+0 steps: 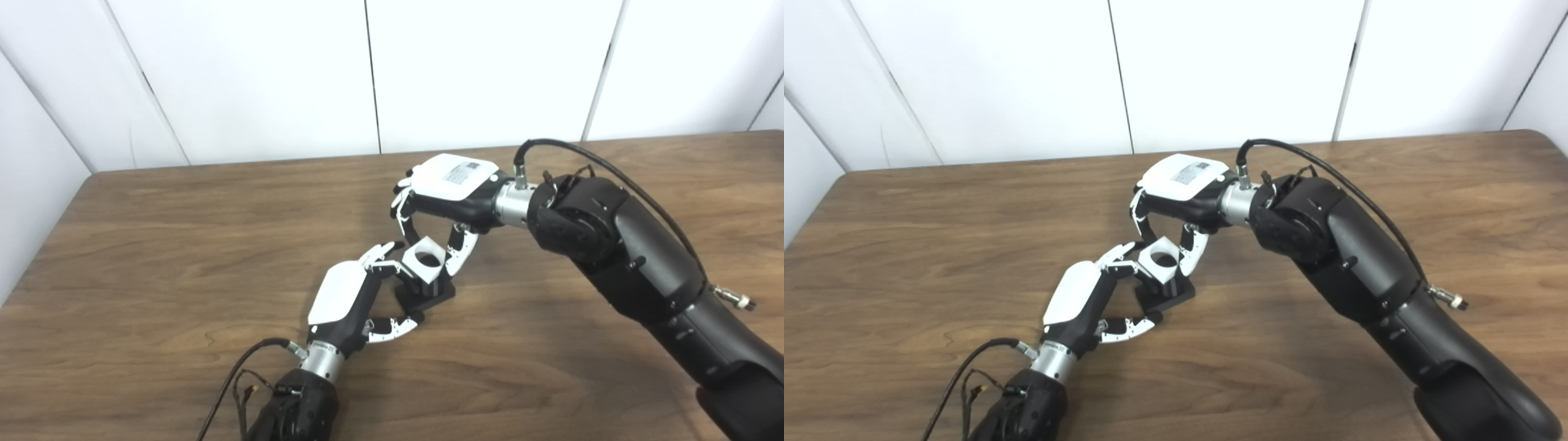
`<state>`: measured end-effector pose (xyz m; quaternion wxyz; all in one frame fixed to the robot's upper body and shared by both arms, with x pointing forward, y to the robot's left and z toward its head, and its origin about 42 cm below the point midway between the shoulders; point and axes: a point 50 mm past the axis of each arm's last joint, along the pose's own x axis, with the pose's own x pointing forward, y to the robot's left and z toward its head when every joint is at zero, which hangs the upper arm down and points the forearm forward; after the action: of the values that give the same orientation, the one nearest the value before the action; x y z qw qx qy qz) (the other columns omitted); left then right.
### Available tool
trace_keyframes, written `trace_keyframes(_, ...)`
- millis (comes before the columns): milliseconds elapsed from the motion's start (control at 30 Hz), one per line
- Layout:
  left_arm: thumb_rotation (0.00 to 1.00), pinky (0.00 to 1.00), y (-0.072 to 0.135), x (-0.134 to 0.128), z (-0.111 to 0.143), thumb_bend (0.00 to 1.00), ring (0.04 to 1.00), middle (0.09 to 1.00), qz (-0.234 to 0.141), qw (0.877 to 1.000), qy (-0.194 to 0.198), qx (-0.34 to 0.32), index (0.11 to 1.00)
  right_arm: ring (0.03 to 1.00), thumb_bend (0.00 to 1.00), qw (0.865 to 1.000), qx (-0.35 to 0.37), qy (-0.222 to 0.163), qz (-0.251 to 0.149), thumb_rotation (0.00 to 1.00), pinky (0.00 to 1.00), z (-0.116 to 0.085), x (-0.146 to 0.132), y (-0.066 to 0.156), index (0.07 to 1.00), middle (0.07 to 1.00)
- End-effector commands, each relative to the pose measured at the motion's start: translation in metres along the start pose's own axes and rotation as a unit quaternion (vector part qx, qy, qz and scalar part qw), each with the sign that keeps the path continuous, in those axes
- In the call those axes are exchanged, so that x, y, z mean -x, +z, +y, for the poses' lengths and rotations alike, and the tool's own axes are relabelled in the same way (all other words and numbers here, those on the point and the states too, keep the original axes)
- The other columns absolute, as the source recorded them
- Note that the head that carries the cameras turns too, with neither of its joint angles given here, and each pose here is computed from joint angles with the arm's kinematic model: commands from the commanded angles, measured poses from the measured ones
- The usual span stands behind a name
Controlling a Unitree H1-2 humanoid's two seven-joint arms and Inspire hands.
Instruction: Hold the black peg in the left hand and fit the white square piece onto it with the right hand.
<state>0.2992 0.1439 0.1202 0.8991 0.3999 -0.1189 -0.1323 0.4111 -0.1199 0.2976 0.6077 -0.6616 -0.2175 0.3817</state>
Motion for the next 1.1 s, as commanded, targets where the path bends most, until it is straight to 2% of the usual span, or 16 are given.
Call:
trace_keyframes(0,0.06,0.86,0.004,-0.003,0.005,0.52,0.928,0.912,-0.01,1.0,0.005,-0.01,0.489,0.924,0.52,0.999,0.023,-0.037,-0.002,0.14,0.98,-0.034,0.001,-0.001,0.476,0.808)
trace_keyframes(233,0.06,0.86,0.004,-0.003,0.007,0.52,0.922,0.909,-0.013,1.0,0.006,-0.013,0.489,0.915,0.52,0.999,0.025,-0.044,0.004,0.14,0.97,-0.038,0.003,-0.007,0.475,0.801)
trace_keyframes(633,0.07,0.87,0.004,-0.004,0.01,0.52,0.927,0.911,-0.014,1.0,0.01,-0.013,0.489,0.917,0.52,1.0,0.021,-0.013,0.015,0.14,0.97,-0.018,0.008,-0.014,0.476,0.803)
trace_keyframes(1067,0.07,0.87,0.006,-0.006,0.009,0.52,0.929,0.914,-0.015,1.0,0.01,-0.01,0.489,0.907,0.52,1.0,0.025,-0.009,0.012,0.14,0.96,-0.015,0.009,-0.014,0.476,0.798)
